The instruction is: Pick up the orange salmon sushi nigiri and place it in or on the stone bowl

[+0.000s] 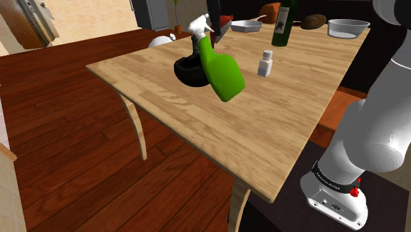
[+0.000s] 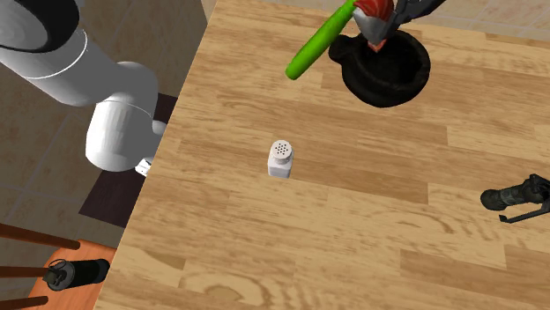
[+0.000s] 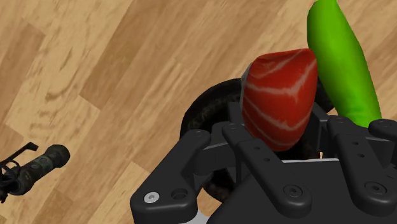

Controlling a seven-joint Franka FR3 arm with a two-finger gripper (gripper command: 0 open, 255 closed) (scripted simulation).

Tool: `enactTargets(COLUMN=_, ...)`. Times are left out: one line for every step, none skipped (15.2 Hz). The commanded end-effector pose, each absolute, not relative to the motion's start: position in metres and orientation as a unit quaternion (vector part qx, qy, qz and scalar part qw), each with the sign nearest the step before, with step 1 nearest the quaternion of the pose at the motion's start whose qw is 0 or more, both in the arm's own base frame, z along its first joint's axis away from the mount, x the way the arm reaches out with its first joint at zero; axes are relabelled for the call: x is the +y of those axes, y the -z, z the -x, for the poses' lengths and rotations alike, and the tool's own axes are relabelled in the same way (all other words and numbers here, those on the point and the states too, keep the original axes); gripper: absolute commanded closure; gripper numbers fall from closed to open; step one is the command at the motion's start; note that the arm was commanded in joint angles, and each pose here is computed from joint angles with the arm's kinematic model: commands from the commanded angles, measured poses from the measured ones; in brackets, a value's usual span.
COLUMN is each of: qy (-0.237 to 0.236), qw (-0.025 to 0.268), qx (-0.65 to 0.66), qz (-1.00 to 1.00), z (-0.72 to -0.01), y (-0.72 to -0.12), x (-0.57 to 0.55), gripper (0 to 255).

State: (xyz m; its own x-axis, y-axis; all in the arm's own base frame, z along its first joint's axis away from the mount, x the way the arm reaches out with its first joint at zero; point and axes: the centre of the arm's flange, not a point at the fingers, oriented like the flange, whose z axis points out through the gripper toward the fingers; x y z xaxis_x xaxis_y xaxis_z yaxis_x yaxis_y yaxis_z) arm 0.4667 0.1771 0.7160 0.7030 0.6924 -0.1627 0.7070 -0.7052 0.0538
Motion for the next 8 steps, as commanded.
enactTargets(qy=0.065, qw=0.056, qx=0.38, qz=-0.921, z=-0.484, y=-0.715, x=0.197, gripper=255)
enactTargets(qy=0.065, qw=0.056, qx=0.38, qz=-0.921, z=-0.492, y=-0.715, x=0.207, gripper=255)
enactTargets(qy=0.065, qw=0.056, qx=0.38, qz=-0.921, z=-0.506, y=-0.715, x=0.221, gripper=255)
enactTargets(qy=0.065, qw=0.056, qx=0.38, qz=-0.921, z=-0.506, y=-0.71, x=0.221, gripper=255)
enactTargets(qy=0.065, qw=0.056, qx=0.38, qz=-0.921, z=-0.505, y=-0.704, x=0.221, gripper=255)
enactTargets(qy=0.065, qw=0.056, qx=0.38, qz=-0.921, z=-0.506, y=-0.699, x=0.221, gripper=255)
enactTargets(qy=0.065, qw=0.056, qx=0.38, qz=-0.921, z=-0.506, y=-0.694, x=0.221, gripper=255)
enactTargets(qy=0.065, qw=0.056, qx=0.38, qz=-0.921, z=-0.506, y=-0.689, x=0.221, gripper=255)
